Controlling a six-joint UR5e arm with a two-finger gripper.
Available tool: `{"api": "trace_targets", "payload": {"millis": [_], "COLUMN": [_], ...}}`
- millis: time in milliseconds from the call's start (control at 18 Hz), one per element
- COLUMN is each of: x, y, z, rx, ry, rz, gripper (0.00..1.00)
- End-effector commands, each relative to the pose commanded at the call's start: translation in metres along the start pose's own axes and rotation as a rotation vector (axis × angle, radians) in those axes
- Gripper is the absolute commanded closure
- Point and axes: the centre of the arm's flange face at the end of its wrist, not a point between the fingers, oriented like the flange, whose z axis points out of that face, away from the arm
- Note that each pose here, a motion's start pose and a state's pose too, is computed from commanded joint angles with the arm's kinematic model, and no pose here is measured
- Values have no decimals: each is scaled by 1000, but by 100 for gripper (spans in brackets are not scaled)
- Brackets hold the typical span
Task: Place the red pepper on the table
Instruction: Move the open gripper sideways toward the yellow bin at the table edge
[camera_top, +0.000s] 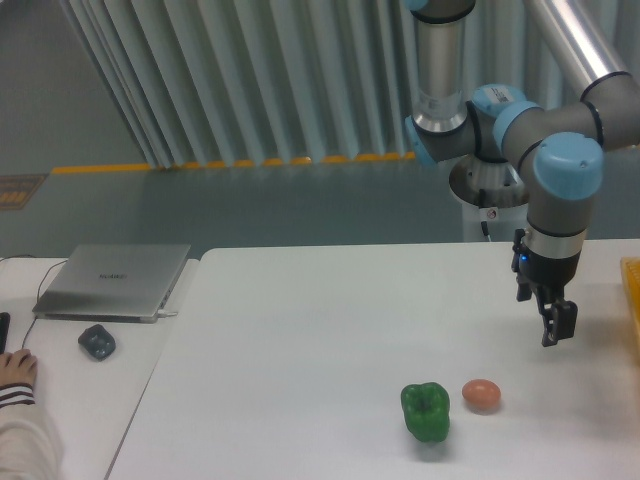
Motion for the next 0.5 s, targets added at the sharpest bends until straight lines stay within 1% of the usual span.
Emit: {"api": "trace_targets", "payload": {"millis": [167, 333, 389, 500], "x": [-9, -33, -42, -44], "y": [21, 55, 74, 77], "z": [-10, -22, -37, -38], "rx": [-9, -13, -13, -11], "ry": [-19, -54, -83, -87], "rz": [-36, -90, -123, -187], "gripper": [0, 0, 0, 0]}}
